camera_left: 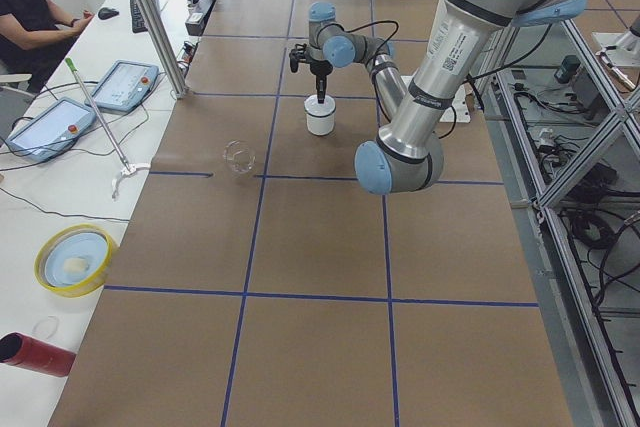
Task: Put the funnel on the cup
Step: 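Lower the left gripper and grasp the white lid's knob, then lift the lid off the mug and set it down beside the mug, then open the left gripper and move it toward the glass funnel, then grasp the rim of the glass funnel with the left gripper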
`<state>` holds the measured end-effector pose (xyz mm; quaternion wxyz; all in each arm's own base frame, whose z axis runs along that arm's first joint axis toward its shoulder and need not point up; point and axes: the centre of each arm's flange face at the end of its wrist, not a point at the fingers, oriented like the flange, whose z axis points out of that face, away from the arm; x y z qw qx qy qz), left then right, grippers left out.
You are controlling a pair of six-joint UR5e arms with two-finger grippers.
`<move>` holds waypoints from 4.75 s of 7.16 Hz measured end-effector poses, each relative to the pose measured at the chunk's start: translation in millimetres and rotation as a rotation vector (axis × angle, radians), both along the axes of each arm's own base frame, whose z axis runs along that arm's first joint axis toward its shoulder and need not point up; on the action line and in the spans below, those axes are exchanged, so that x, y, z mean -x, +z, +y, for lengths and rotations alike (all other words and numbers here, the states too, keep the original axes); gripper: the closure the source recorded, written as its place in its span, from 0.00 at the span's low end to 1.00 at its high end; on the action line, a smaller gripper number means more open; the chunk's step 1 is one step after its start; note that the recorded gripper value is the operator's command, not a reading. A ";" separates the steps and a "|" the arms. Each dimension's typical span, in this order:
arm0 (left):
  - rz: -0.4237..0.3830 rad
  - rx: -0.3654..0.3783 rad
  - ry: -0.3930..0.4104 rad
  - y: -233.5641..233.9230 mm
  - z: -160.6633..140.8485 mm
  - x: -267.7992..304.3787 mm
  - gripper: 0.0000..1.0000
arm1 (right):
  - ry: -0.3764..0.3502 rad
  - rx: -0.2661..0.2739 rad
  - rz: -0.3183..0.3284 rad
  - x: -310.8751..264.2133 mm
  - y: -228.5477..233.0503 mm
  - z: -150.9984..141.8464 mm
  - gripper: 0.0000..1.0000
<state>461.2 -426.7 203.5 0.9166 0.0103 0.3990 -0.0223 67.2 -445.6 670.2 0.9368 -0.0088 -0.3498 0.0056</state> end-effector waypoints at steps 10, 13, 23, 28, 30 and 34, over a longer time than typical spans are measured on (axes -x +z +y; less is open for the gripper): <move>-0.008 -0.159 0.000 56.8 15.8 147.8 1.00 | 0.000 0.001 0.000 0.0 0.3 0.2 0.00; 0.041 -0.115 -0.020 128.4 23.1 114.5 1.00 | 0.000 0.000 0.000 0.0 0.0 -0.2 0.00; 0.008 -0.141 -0.048 158.4 -20.0 79.6 0.00 | 0.000 0.000 0.000 0.0 -0.1 -0.1 0.00; 0.197 0.027 -0.412 158.9 -109.6 100.4 0.00 | 0.000 0.000 0.000 0.0 -0.1 -0.2 0.00; 0.296 0.059 -0.527 196.7 -134.4 102.1 0.00 | 0.000 0.000 0.000 0.0 0.1 0.0 0.00; 0.396 0.099 -0.729 209.4 -178.4 87.0 0.07 | 0.000 0.001 0.000 0.0 0.4 0.2 0.00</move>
